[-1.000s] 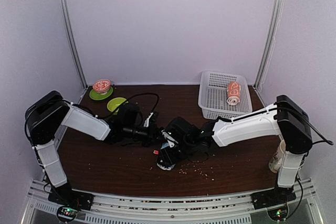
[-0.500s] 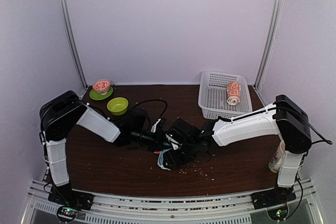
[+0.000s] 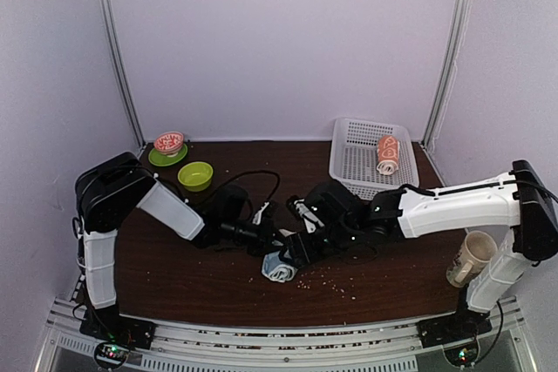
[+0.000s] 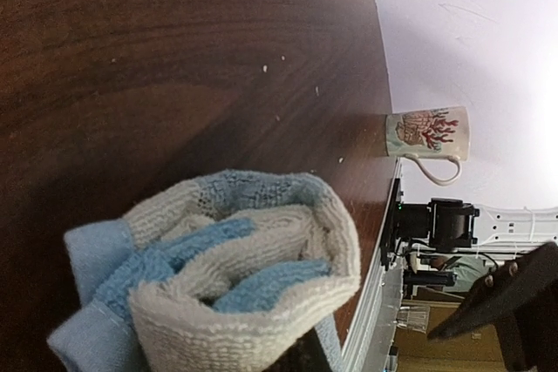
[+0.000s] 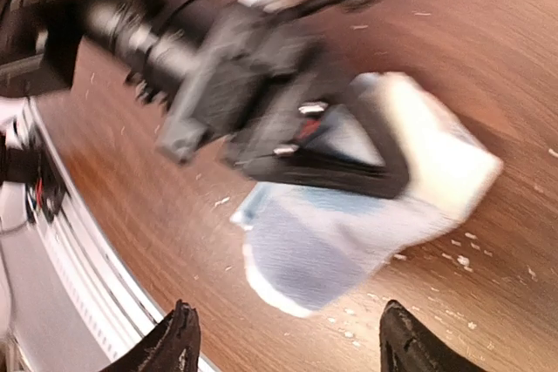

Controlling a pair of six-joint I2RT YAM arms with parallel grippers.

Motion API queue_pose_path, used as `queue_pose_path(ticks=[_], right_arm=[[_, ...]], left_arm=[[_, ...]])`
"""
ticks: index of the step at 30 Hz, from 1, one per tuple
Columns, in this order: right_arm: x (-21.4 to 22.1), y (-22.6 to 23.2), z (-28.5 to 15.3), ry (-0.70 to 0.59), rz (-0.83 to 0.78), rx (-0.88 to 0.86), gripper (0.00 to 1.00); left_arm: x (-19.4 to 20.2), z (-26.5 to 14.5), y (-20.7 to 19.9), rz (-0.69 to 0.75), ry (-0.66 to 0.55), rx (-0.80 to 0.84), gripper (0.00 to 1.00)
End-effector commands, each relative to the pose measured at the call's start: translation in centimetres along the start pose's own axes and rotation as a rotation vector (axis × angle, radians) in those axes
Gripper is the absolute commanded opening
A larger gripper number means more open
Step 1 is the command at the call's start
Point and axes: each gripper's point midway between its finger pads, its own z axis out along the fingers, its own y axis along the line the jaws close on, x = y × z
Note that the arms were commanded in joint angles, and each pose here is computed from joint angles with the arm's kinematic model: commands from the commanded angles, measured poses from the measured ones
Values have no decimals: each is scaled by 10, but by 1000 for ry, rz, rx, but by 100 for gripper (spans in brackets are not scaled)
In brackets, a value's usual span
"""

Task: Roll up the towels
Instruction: Roll the towel at the center of the board.

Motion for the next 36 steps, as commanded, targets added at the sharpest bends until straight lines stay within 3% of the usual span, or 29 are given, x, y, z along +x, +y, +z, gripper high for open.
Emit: queue_pose_path(ticks=[1, 4, 8, 15, 25, 36], right_arm=[[-14, -34, -4, -106, 270, 13, 70], [-14, -43, 7, -122, 412, -41, 70], [-16, -38, 23, -100, 464, -73, 71], [-17, -41, 43, -69, 471, -42, 70], [-28, -45, 43, -89, 464, -13, 66], [-21, -37, 43, -52, 458, -3, 66]], left_arm=[[13, -5, 29, -69, -2, -75, 0], [13, -14, 27, -67, -25, -85, 0], [16, -23, 29, -62, -31, -116, 0], [13, -32, 15, -18, -37, -117, 0], [7, -67, -27, 114, -53, -183, 18], [11, -99, -22, 163, -116, -315, 14]])
